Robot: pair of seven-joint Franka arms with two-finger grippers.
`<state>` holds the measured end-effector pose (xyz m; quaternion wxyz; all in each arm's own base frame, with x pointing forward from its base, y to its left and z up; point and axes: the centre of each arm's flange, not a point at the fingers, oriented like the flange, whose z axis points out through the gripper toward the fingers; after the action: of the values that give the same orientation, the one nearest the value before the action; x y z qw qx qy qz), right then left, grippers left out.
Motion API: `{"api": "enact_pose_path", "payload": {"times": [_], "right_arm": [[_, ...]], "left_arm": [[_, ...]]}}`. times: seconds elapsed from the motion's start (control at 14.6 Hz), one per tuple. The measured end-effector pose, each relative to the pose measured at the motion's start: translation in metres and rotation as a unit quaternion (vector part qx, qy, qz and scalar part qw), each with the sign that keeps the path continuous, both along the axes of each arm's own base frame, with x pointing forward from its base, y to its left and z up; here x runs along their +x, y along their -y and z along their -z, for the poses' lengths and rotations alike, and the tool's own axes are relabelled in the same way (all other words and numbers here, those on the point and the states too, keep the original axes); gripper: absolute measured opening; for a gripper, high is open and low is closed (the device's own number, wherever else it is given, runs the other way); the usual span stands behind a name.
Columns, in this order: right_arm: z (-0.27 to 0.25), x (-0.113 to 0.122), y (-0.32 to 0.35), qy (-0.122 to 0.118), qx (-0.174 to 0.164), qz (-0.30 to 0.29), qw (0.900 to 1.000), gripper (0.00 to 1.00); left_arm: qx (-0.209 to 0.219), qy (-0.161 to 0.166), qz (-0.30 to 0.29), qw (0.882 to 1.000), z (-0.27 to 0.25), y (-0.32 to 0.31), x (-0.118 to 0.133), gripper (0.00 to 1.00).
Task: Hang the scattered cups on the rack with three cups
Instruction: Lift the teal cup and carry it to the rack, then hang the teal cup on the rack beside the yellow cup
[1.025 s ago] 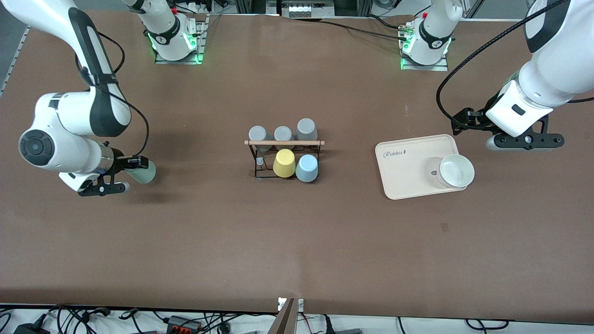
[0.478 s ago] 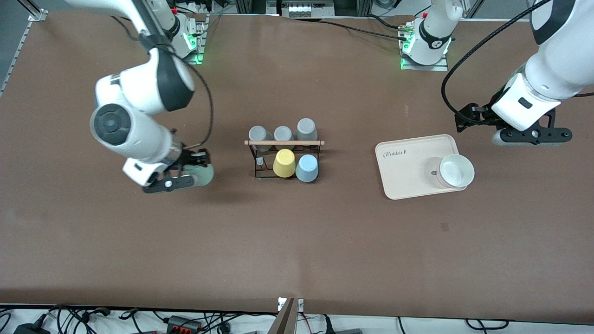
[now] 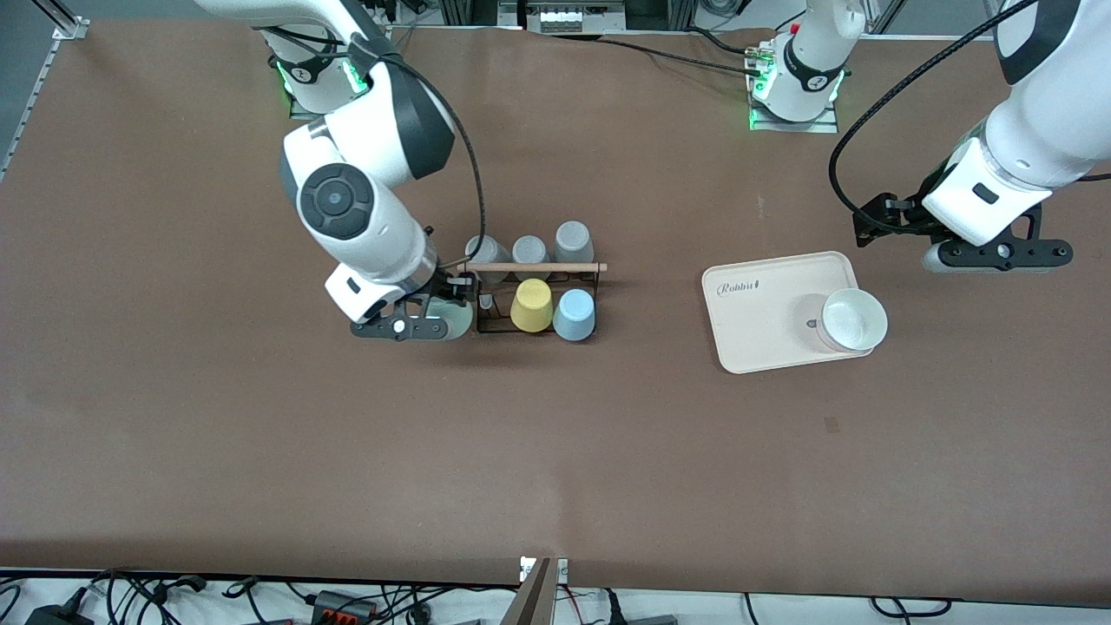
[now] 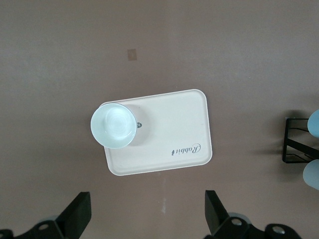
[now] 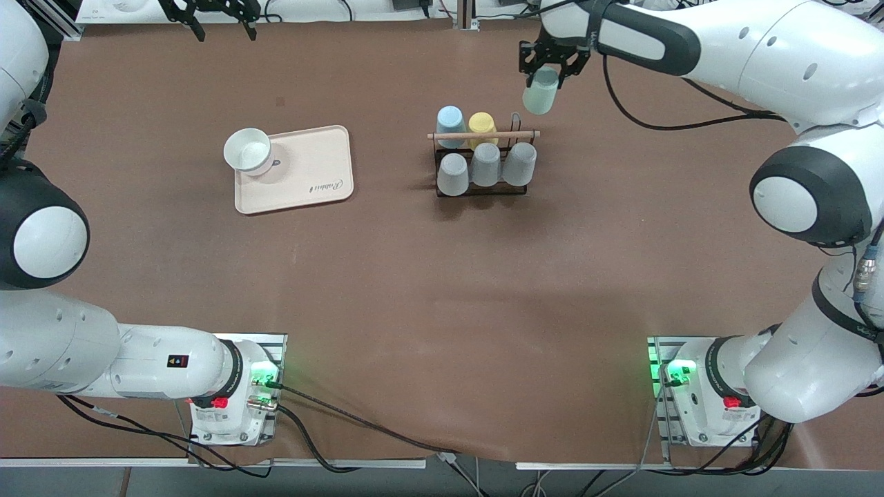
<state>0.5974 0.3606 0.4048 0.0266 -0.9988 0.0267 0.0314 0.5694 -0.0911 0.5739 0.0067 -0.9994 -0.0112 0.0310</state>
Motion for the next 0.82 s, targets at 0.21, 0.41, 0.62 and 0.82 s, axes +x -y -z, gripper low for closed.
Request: {"api": "enact_pose_path", "payload": {"times": [0.21,0.41,0.62,0.82], "right_arm": [[0.015,-0.009,-0.026,-0.003,-0.003,0.010,1.000,0.66],[0.024,-0.013,-0.036,-0.007,-0.006,0.006,1.000,0.66],[0.033,-0.013,-0.038,-0.013,-0.007,0.005,1.000,0.66],[0.040,-0.014,-0.040,-0.024,-0.001,0.010,1.000,0.66]], "left_arm": [[0.000,0.000,0.000,1.000,0.000,0.000,0.000,1.00],[0.000,0.000,0.000,1.000,0.000,0.000,0.000,1.00],[0.000,0.000,0.000,1.000,0.000,0.000,0.000,1.00],[-0.001,0.000,0.000,1.000,0.000,0.000,0.000,1.00]]}}
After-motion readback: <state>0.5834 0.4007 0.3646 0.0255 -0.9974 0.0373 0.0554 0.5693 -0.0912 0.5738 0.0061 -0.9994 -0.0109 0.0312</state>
